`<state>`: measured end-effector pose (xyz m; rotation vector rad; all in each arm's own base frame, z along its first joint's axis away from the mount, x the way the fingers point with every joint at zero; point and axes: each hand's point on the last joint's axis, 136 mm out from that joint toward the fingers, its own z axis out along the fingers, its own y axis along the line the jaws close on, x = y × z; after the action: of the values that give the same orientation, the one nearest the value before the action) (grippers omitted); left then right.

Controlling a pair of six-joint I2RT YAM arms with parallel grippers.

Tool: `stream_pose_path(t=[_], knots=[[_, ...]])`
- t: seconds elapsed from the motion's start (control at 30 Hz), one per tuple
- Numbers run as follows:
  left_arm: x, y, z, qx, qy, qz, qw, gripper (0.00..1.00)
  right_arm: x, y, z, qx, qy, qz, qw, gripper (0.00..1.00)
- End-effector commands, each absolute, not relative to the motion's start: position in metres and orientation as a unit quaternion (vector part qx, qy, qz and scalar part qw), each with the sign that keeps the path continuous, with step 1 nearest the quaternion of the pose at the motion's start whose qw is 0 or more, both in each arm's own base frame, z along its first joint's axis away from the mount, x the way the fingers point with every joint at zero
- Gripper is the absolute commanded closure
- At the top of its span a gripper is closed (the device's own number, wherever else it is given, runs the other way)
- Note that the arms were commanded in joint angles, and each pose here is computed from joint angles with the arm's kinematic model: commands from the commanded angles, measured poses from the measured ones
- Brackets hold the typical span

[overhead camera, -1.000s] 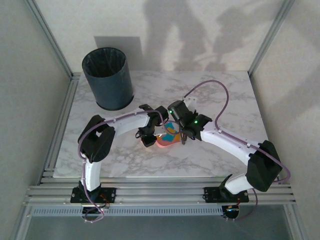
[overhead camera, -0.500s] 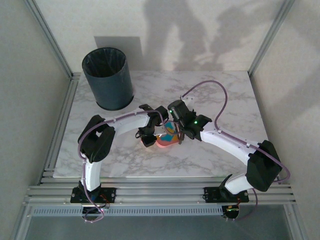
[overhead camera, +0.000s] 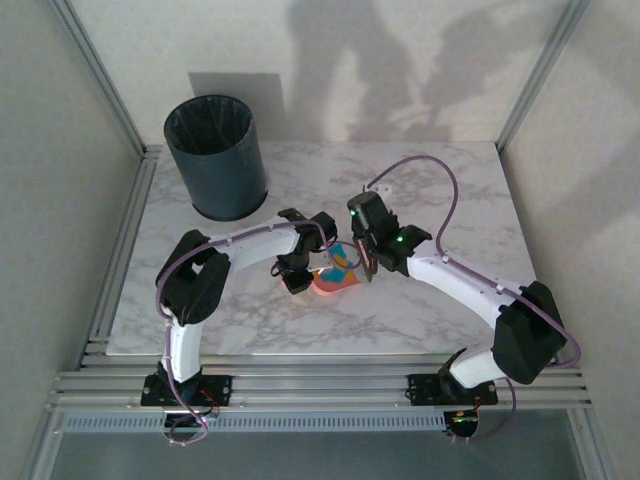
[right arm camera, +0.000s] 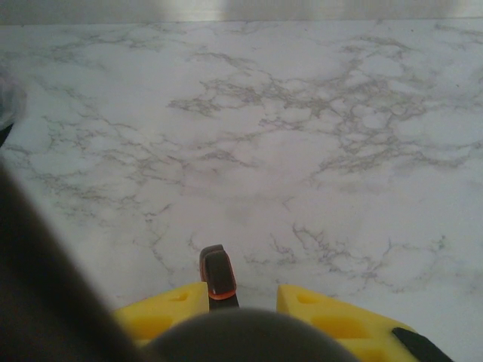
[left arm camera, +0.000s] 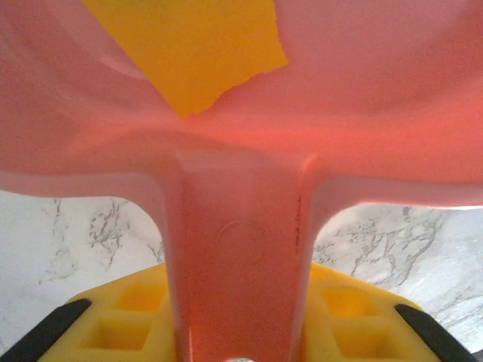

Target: Sweep away the paper scraps from the table

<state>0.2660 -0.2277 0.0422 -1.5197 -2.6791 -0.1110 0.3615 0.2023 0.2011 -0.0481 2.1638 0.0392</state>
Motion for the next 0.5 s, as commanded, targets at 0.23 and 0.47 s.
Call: stream_pose_path(t=[0.23, 0.47], knots=[[0.265, -0.220, 0.040, -0.489, -0.870, -0.046, 0.050, 0.97, 0.383, 0.232, 0.203, -0.088, 0.869, 0.032, 0.486, 1.00], [0.266, -0.221, 0.040, -0.489, -0.869, -0.047, 0.049, 0.97, 0.379, 0.243, 0.196, -0.101, 0.875, 0.047, 0.471, 1.00]])
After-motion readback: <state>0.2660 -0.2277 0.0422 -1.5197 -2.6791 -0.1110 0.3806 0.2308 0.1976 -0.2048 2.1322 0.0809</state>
